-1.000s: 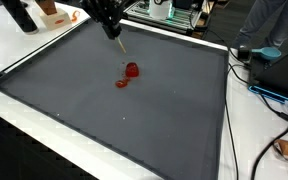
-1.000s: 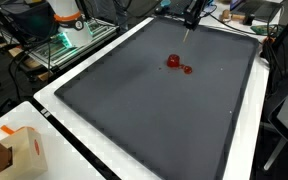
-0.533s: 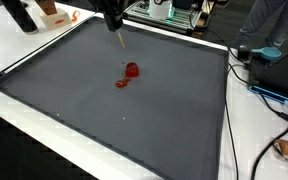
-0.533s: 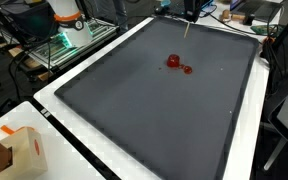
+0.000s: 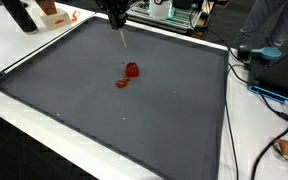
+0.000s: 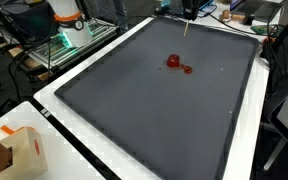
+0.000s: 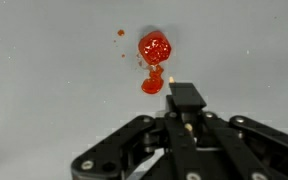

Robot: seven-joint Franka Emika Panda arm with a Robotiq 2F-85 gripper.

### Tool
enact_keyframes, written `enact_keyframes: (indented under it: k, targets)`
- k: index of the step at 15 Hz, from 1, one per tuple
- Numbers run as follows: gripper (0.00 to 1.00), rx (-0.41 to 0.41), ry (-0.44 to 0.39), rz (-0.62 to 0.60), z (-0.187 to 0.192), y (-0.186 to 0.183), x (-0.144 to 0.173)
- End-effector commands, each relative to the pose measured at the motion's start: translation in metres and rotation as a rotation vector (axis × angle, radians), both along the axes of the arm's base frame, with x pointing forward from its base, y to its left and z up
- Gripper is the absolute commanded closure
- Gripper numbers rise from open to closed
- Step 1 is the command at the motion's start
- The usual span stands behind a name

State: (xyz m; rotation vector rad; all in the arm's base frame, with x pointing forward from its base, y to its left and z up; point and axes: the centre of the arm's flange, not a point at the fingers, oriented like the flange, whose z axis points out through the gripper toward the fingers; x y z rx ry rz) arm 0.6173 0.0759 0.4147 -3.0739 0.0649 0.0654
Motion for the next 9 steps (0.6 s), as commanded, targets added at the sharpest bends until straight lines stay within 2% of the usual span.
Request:
enact_keyframes:
  k: [1,9]
  targets:
    - [0.87,0.000,-0.002,-0.002,-0.0006,0.0005,-0.0009]
    - [0.87,-0.001,-0.005,-0.002,-0.0003,0.0016,-0.0018]
